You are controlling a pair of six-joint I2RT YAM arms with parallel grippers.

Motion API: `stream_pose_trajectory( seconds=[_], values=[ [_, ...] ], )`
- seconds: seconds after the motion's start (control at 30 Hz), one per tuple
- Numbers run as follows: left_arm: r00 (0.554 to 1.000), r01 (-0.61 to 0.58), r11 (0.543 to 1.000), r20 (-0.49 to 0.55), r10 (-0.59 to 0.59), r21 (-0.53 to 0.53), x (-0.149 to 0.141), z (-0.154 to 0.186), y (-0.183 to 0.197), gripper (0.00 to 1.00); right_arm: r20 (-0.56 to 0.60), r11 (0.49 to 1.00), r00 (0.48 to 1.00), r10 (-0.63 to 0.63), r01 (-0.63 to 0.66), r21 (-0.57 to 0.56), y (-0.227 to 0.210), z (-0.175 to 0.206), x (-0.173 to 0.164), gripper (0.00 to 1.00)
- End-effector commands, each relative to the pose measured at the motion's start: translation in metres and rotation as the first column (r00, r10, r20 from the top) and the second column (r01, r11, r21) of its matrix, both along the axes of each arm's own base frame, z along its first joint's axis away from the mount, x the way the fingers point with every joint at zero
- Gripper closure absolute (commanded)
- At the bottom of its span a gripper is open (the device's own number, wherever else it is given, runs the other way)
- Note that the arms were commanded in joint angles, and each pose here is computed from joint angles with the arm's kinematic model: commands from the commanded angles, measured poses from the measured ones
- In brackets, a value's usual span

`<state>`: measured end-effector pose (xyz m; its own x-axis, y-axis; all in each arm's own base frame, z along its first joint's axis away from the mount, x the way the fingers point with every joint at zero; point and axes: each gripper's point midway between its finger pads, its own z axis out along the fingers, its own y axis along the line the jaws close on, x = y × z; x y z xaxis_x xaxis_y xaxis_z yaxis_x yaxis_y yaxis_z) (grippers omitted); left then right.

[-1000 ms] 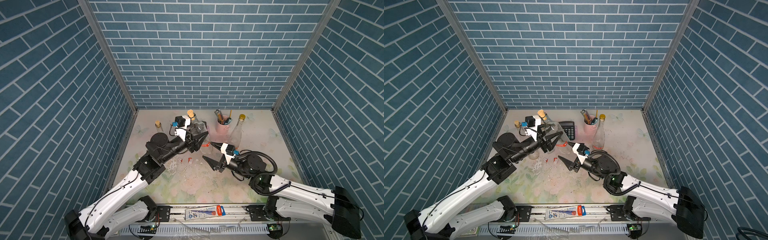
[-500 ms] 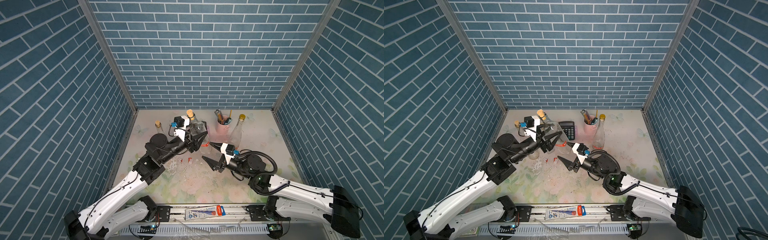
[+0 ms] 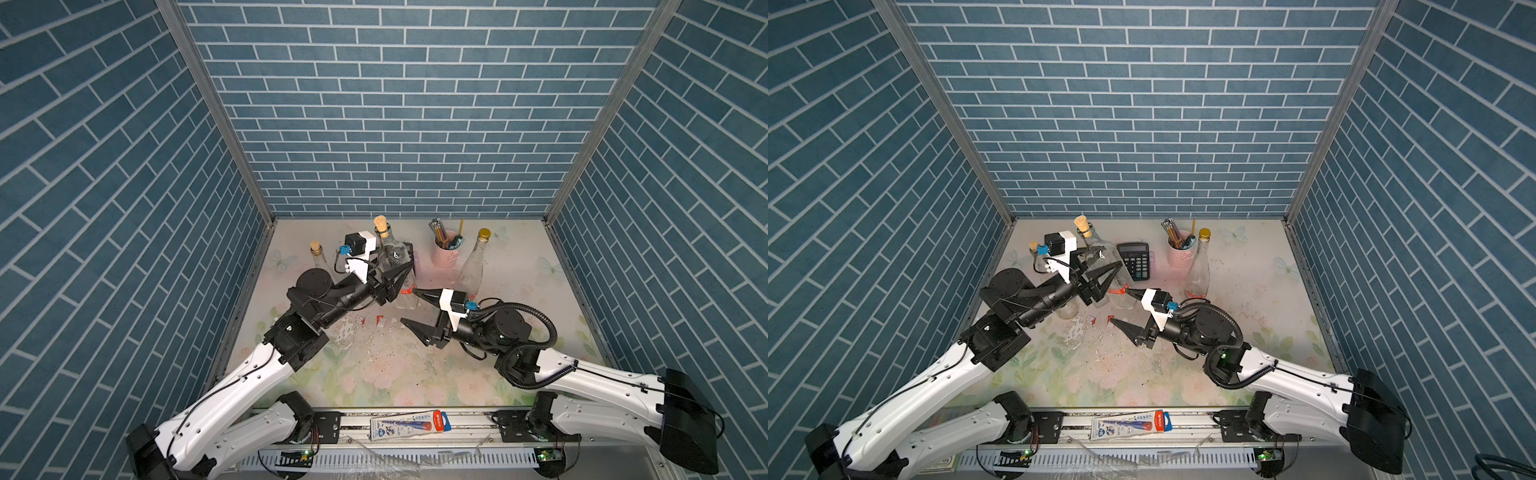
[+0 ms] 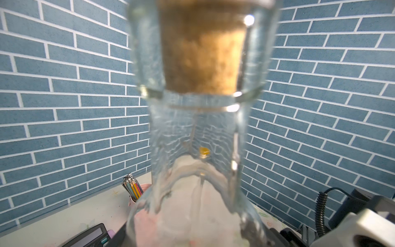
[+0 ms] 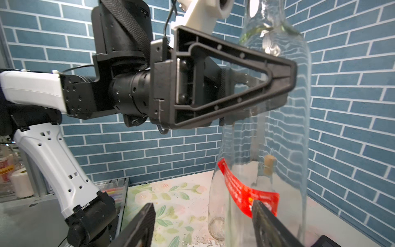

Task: Remove the label from the bottle
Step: Tear open the label from the bottle.

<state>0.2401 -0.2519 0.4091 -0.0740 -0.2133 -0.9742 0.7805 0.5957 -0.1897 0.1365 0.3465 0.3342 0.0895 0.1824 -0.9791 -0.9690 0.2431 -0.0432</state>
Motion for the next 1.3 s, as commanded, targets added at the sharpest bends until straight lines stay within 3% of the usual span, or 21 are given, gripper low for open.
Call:
stream_pose_trajectory(
  seconds=[0.0,0.17,0.43,0.6,0.87,1.27],
  values=[
    [0.997,0.014,0.997,0.082,-0.008,-0.079,-0.007,0.028,0.004,1.00,0.025,0.995,0.997,0.069,-0.070,0.071,-0.001,0.028,-0.014,0.29],
    [0.996,0.006,0.997,0.088,0.001,-0.079,-0.007,0.028,0.005,1.00,0.031,0.994,0.997,0.072,-0.075,0.083,-0.006,0.032,-0.017,0.30],
    [0.994,0.005,0.996,0.106,0.005,-0.087,-0.009,0.028,0.007,1.00,-0.058,0.985,0.984,-0.167,0.170,0.039,-0.034,0.009,0.016,0.31],
    [0.988,0.049,0.994,0.153,-0.033,-0.100,-0.019,0.032,0.006,1.00,-0.098,0.977,0.973,-0.207,0.210,0.020,-0.036,0.003,0.025,0.35],
    [0.967,0.134,0.984,0.234,-0.103,-0.118,-0.039,0.040,0.005,1.00,-0.073,0.988,0.985,-0.155,0.156,0.008,-0.025,0.000,0.020,0.47],
    [0.960,0.149,0.979,0.256,-0.111,-0.137,-0.042,0.043,0.006,1.00,-0.038,0.996,0.995,-0.089,0.090,0.025,-0.015,0.007,0.010,0.52]
  ],
)
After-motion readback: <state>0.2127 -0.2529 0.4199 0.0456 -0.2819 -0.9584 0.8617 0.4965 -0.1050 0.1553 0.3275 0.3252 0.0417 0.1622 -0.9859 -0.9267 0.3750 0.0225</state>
